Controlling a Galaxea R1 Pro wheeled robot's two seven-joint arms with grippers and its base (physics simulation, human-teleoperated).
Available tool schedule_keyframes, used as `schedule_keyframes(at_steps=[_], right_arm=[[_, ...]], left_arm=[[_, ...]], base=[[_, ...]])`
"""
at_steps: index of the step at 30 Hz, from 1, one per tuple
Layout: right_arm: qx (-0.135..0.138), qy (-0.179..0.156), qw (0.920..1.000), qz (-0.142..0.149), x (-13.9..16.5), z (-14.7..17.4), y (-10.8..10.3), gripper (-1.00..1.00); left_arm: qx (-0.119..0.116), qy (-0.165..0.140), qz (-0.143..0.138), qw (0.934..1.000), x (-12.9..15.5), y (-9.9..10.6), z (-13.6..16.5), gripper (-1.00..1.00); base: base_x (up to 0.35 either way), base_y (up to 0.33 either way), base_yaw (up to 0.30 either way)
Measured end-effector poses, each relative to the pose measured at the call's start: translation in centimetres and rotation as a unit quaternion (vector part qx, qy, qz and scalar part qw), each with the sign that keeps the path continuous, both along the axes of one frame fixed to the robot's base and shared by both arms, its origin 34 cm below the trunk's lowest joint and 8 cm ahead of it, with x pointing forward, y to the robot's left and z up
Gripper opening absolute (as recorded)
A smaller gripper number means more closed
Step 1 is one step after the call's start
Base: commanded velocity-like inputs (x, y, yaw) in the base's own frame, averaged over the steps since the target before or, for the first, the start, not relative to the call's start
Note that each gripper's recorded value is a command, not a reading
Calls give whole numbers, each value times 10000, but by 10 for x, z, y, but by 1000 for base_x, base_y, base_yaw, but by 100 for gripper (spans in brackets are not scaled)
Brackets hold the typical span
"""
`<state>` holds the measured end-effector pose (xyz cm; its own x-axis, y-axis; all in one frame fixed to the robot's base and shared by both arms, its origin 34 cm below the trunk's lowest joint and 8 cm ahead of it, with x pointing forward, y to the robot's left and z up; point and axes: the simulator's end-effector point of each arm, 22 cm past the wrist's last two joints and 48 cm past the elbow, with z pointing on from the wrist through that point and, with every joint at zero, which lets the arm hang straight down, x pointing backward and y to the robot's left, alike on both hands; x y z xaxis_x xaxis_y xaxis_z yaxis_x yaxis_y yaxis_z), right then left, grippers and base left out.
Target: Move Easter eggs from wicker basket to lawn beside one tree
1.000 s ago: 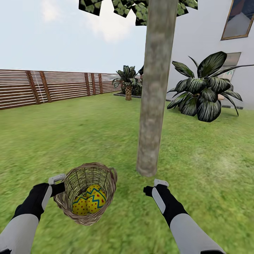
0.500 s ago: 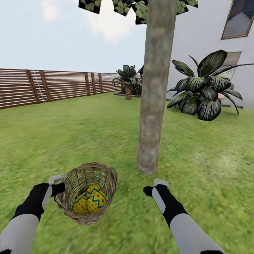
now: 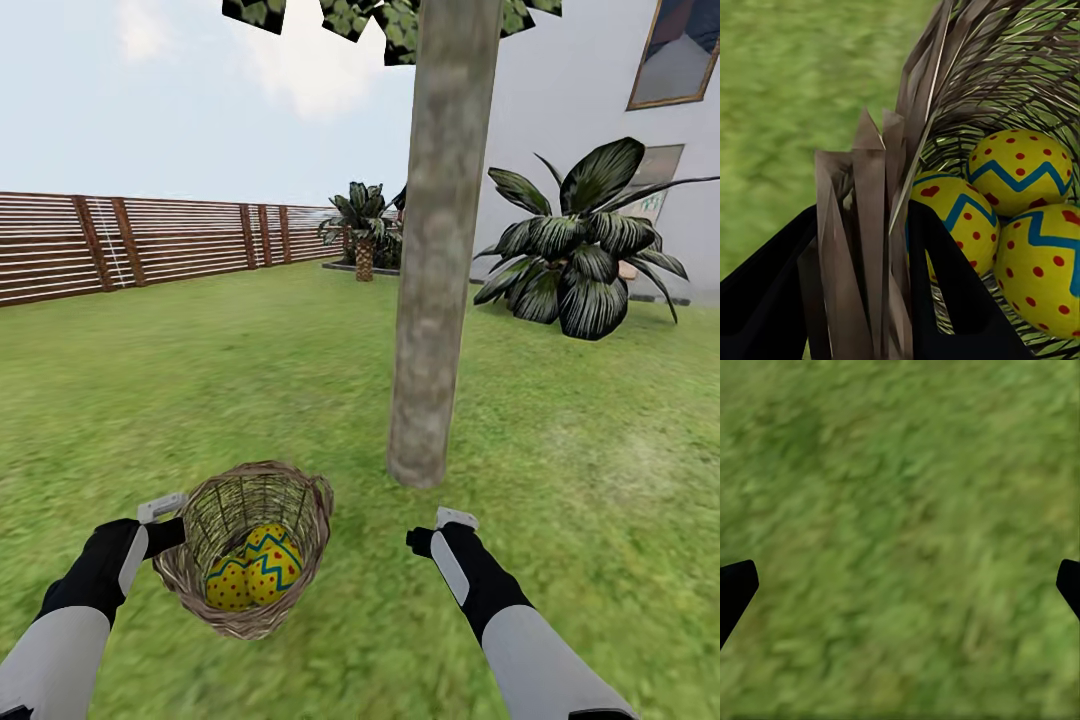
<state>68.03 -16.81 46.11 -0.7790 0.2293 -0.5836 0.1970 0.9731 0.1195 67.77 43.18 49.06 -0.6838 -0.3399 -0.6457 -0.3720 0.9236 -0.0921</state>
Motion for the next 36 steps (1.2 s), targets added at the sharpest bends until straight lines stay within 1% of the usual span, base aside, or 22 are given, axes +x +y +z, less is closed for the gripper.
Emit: schedule_keyframes(at_steps=[11, 14, 18, 21, 24, 30, 36], right_arm=[[-6, -3, 10000, 5, -6, -24, 0, 100], [-5, -3, 10000, 5, -8, -31, 0, 100], [1, -8, 10000, -2, -10, -40, 0, 100], [3, -27, 10000, -12, -11, -46, 0, 100], [-2, -232, 9997, -89, -6, -47, -2, 100], [-5, -164, 9998, -105, -7, -62, -3, 100], [-1, -155, 9998, -95, -8, -64, -2, 100]], left_arm=[[-1, 9, 7, 10000, -7, 2, -22, -100], [-70, 177, -7, 9998, -14, 0, -32, -100], [-178, 436, -15, 9989, -23, -1, -36, -100], [-187, 466, -13, 9987, -26, -1, -42, -100], [-179, 469, -11, 9987, -28, 0, -48, -100], [-159, 546, -2, 9984, -28, 0, -62, -100], [-151, 516, 3, 9986, -27, 1, -60, -100]], base=[[0, 0, 0], [0, 0, 0], [0, 0, 0], [0, 0, 0], [0, 0, 0], [0, 0, 0], [0, 0, 0]])
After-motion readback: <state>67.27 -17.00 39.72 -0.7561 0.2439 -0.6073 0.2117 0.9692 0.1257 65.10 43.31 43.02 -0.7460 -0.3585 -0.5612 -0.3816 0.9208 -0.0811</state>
